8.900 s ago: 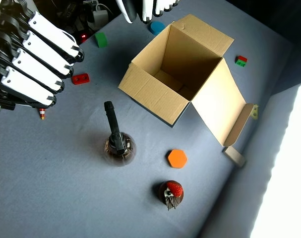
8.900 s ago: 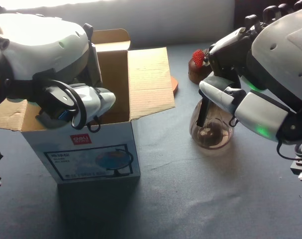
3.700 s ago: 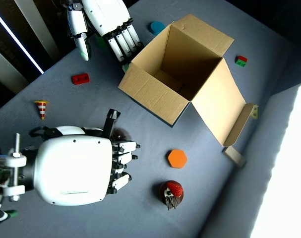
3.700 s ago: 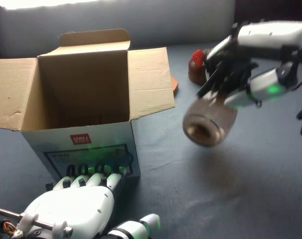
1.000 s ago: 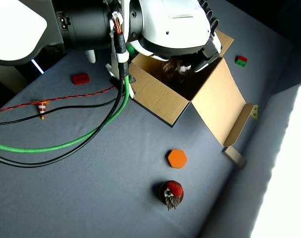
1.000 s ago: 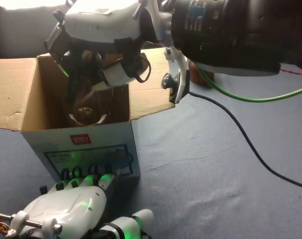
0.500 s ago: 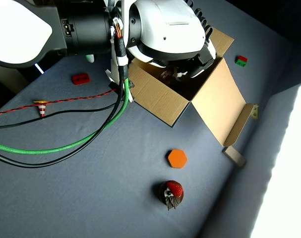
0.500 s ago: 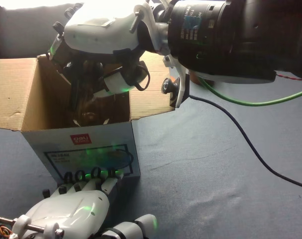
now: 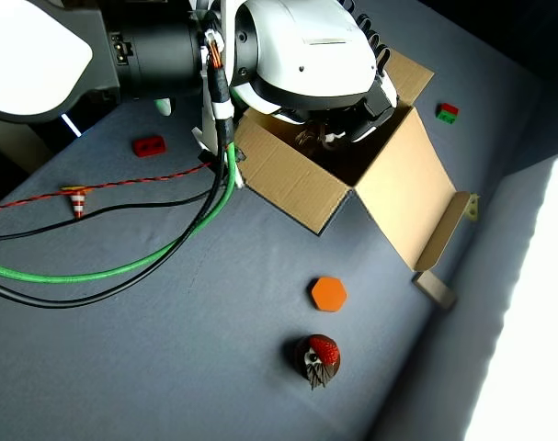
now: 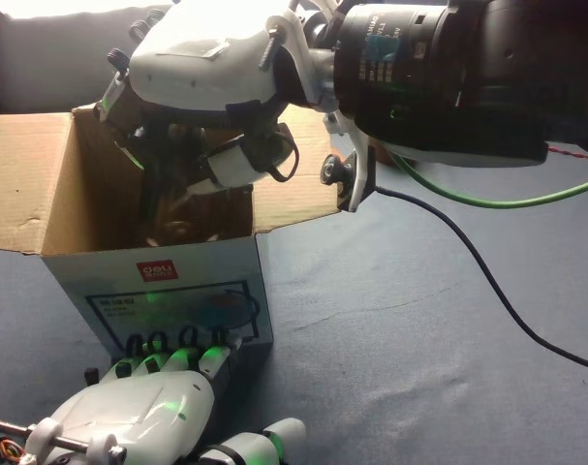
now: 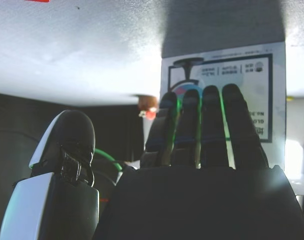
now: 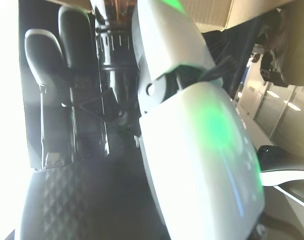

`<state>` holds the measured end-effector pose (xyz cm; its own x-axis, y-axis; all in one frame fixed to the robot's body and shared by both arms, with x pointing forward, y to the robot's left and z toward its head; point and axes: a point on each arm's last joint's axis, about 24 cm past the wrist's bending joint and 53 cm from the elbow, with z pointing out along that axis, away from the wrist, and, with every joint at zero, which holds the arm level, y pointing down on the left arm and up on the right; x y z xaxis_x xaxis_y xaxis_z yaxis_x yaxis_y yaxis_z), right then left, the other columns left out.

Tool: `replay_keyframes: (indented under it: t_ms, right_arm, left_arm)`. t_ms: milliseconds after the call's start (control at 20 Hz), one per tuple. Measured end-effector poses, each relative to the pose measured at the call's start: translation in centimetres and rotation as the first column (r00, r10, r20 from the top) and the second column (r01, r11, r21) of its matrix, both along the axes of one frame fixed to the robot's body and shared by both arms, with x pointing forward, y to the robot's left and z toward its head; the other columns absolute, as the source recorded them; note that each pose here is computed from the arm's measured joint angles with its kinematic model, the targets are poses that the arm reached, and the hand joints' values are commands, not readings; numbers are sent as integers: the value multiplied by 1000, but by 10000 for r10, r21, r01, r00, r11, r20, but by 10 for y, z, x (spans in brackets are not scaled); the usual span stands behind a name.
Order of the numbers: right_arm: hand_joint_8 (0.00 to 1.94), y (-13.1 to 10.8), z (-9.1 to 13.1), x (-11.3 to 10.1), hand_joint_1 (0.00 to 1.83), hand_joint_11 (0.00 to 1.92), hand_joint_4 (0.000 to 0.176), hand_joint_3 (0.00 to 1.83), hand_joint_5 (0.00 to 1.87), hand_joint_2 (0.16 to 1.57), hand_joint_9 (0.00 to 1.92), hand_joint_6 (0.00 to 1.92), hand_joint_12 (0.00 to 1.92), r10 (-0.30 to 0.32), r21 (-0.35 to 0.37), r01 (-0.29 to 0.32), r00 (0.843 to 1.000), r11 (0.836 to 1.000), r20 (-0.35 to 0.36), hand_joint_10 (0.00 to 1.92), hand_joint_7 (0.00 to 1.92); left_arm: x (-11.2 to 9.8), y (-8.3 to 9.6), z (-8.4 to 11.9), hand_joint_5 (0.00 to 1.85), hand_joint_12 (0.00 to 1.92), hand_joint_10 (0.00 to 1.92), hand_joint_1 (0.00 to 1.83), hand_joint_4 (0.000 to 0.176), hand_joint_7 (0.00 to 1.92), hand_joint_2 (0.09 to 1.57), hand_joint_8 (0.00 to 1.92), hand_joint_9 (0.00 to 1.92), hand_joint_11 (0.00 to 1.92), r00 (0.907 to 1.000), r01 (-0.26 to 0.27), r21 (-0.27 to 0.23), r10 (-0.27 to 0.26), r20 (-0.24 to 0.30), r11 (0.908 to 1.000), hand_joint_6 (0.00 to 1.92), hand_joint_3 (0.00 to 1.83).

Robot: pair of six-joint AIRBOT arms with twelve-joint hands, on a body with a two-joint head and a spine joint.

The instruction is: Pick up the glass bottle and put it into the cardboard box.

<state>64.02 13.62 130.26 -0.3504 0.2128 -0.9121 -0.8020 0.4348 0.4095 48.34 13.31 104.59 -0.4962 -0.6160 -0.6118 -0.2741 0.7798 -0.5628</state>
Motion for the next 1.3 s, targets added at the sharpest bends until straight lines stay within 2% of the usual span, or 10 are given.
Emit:
replay_keyframes:
  t_ms: [150, 400, 600, 700, 800, 900, 1000, 1100, 1150, 1300]
  right_arm:
    - [40, -1, 2, -2, 940, 0, 0, 0, 349, 1095, 339, 274, 1417, 51, 4, -51, 9999, 10000, 102, 502, 551]
    - [0, -13, 12, -8, 881, 0, 0, 0, 224, 1059, 171, 67, 647, -38, 110, 37, 9999, 9999, 95, 185, 291]
    - [1, -49, 37, -23, 852, 0, 0, 0, 197, 1053, 146, 28, 321, -228, 968, 304, 9966, 9948, -791, 107, 222]
    - [0, -76, 41, -24, 848, 0, 0, 0, 188, 1049, 148, 22, 308, -864, 1040, 1033, 9841, 9892, -1551, 102, 217]
    - [0, -99, 29, -25, 841, 0, 0, 0, 188, 1040, 147, 21, 306, -1547, 737, 1755, 9613, 9817, -2281, 99, 213]
    - [8, -121, 14, -32, 804, 0, 0, 0, 209, 1027, 164, 26, 365, -2010, 848, 2486, 9065, 9649, -3713, 95, 241]
    - [33, -144, 3, -31, 518, 0, 0, 16, 290, 1092, 243, 50, 719, -2560, 1053, 3474, 8344, 9318, -4882, 114, 359]
    - [68, -167, -2, -23, 211, 0, 0, 47, 420, 1229, 377, 103, 1129, -3613, 1023, 4656, 7907, 8791, -4942, 186, 497]
    - [107, -181, -5, -21, 165, 0, 0, 30, 507, 1270, 423, 224, 1339, -4505, 769, 5321, 7773, 8432, -4391, 438, 619]
    - [421, -196, -19, -34, 206, 91, 0, 3, 591, 1284, 504, 737, 1643, -5542, 356, 6065, 7473, 7943, -3666, 1056, 802]
  left_arm:
    - [0, 0, -1, 0, 0, 0, 0, 30, 0, 1248, 0, 0, 0, 10000, 0, 1, 0, -3, 10000, 0, 0]
    - [-2, -1, -5, 0, 0, 0, 0, 30, 0, 1248, 0, 0, 0, 9999, 155, 59, -155, 2, 9999, 0, 0]
    - [-1, -2, -4, 0, 0, 0, 0, 30, 0, 1247, 0, 0, 0, 9998, 205, 37, -205, 44, 9998, 0, 0]
    - [-6, -7, 0, 0, 0, 0, 0, 30, 0, 1248, 0, 0, 0, 9998, 217, -112, -217, -37, 9997, 0, 0]
    - [-12, -13, 8, 0, 0, 0, 0, 30, 0, 1248, 0, 0, 0, 9992, 358, -20, -358, -202, 9994, 0, 0]
    - [-17, -11, 16, 16, 3, 2, 0, 28, 27, 1248, 10, 6, 7, 9991, 223, 256, -213, -378, 9994, 6, 0]
    - [-22, -10, 28, 182, 178, 11, 0, 26, 176, 1257, 7, 112, 4, 9988, -85, 328, 101, -484, 9994, 10, 0]
    - [-28, -17, 40, 329, 503, 31, 5, 24, 307, 1267, 16, 244, 0, 9986, -80, 212, 91, -523, 9997, 34, 1]
    - [-30, -21, 47, 402, 655, 34, 21, 15, 409, 1275, 15, 337, 0, 9983, -130, 159, 139, -558, 9998, 35, 1]
    - [-36, -30, 65, 632, 1210, 103, 96, 0, 720, 1283, 58, 631, 88, 9987, -48, 166, 56, -499, 9999, 95, 0]
